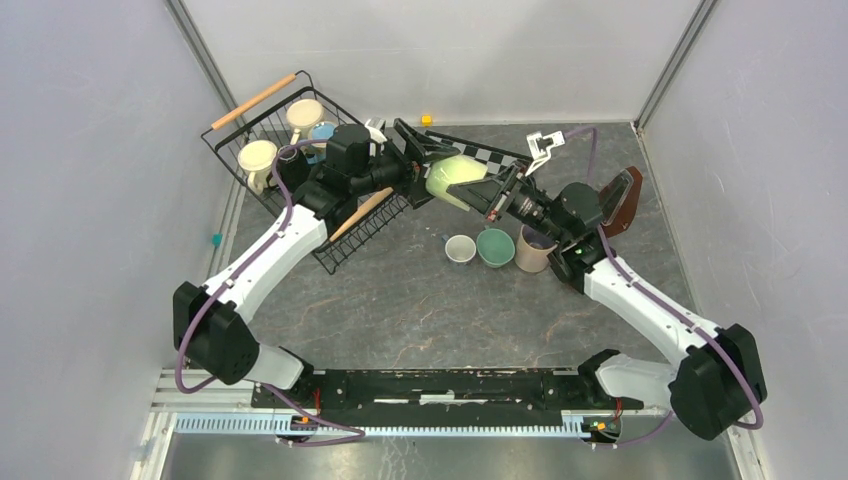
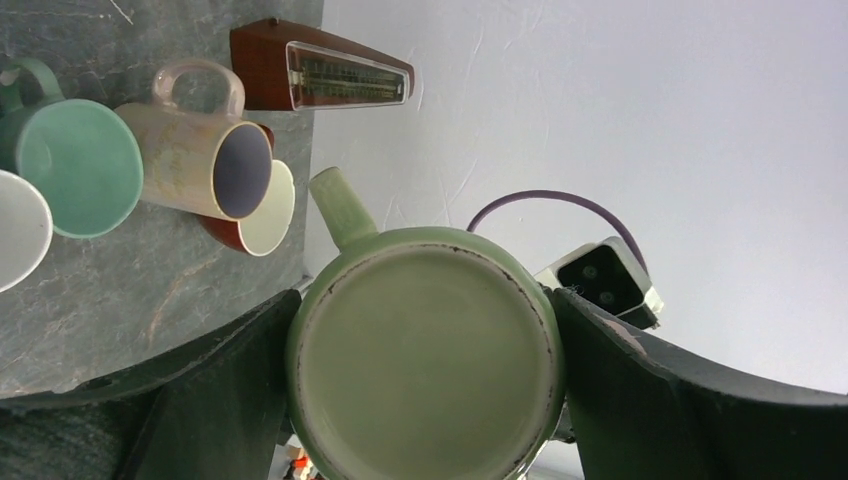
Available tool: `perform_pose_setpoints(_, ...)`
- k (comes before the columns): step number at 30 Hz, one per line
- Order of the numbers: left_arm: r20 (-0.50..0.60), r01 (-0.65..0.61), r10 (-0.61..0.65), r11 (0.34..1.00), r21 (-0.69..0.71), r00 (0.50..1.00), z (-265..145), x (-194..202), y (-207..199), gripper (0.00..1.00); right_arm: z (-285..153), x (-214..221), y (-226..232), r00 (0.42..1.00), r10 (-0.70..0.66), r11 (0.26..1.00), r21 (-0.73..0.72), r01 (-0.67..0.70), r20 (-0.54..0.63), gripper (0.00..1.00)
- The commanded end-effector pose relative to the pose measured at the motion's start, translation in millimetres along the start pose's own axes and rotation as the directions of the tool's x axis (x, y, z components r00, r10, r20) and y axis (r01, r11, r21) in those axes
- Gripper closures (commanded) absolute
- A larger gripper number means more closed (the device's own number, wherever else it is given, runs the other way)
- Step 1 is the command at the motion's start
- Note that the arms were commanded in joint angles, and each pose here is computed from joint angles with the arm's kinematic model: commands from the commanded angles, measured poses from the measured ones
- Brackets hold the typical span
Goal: Unload the cups from the dish rack
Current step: Place the cup at the center of the board.
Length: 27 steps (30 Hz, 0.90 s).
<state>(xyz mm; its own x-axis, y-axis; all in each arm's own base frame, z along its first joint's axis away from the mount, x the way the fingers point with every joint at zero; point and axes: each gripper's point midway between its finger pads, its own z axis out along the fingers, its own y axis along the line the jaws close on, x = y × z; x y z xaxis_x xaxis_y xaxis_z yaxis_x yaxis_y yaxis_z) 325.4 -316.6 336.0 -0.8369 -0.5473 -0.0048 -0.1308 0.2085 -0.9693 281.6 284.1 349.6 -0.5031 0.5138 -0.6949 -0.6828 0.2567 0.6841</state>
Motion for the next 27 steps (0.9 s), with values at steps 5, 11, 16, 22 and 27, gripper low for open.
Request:
perform_pose_setpoints(5, -0.040, -0.170, 0.172, 0.984, 0.059, 0.984, -28.0, 27.2, -21.8, 0.00, -8.4, -33.6, 7.7, 0.978, -0.207, 0.971, 0.126, 0.204, 0.012, 1.00)
perform_pose_setpoints(11, -0.063, -0.157, 0.166, 0.978, 0.140, 0.984, -27.1, 32.5, -29.8, 0.00, -19.9, -42.3, 18.0, 0.972, -0.231, 0.964, 0.142, 0.223, 0.042, 1.00)
perform_pose_setpoints(16, -0.062, -0.161, 0.171, 0.975, 0.151, 0.983, -27.7, 32.1, -31.3, 0.00, -24.4, -47.6, 26.1, 0.968, -0.246, 0.961, 0.141, 0.238, 0.050, 1.00)
perform_pose_setpoints(22, -0.079, -0.123, 0.143, 0.967, 0.222, 0.987, -25.4, 31.8, -41.3, 0.00, -29.1, -45.4, 31.7, 0.965, -0.256, 0.962, 0.115, 0.248, 0.059, 1.00)
perform_pose_setpoints(27, -0.088, -0.076, 0.105, 0.956, 0.284, 0.991, -26.6, 29.9, -54.4, 0.00, -32.8, -49.2, 36.6, 0.959, -0.272, 0.958, 0.111, 0.263, 0.076, 1.00)
